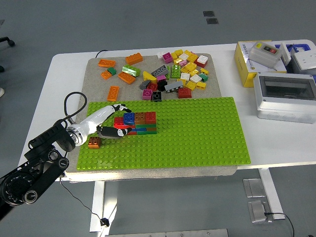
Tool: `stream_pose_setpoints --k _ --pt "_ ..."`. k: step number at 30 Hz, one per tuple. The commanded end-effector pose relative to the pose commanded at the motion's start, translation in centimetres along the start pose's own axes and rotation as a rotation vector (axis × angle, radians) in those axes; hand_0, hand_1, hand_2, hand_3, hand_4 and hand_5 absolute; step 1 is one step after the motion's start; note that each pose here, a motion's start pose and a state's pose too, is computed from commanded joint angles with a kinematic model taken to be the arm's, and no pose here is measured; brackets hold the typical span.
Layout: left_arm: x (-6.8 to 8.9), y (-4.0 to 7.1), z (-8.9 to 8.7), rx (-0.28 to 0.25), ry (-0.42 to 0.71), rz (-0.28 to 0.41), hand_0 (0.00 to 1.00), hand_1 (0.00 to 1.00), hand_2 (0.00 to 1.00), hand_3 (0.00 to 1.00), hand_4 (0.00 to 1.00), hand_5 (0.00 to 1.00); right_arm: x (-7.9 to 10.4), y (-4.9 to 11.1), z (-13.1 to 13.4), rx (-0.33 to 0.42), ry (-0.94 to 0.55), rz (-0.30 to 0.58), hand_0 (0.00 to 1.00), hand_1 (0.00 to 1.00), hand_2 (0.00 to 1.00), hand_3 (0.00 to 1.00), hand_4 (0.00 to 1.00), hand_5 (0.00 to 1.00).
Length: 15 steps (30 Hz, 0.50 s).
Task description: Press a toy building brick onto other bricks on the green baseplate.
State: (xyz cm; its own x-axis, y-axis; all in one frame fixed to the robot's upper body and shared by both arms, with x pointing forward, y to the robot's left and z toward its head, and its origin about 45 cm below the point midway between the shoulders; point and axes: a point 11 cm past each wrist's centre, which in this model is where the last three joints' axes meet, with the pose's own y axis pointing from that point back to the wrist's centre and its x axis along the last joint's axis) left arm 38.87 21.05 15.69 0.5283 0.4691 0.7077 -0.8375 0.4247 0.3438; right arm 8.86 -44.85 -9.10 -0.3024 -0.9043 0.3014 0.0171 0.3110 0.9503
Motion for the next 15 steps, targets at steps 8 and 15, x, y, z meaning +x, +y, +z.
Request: stream_pose_setpoints --k 8,15 --pt "1.2 0.8 0.4 -0.008 -0.014 0.023 0.998 0.998 0.998 0.856 0.821 0.399 0.1 0.0 0.0 -0.001 0.0 0.001 0.705 0.634 0.444 0.741 0.618 0.998" --pt "4.2 3.4 1.1 -0.029 -0.059 0.108 0.998 0.998 0.998 0.741 0.846 0.445 0.3 0.0 0.2 -0.003 0.0 0.004 0.705 0.635 0.441 0.741 0.619 0.998"
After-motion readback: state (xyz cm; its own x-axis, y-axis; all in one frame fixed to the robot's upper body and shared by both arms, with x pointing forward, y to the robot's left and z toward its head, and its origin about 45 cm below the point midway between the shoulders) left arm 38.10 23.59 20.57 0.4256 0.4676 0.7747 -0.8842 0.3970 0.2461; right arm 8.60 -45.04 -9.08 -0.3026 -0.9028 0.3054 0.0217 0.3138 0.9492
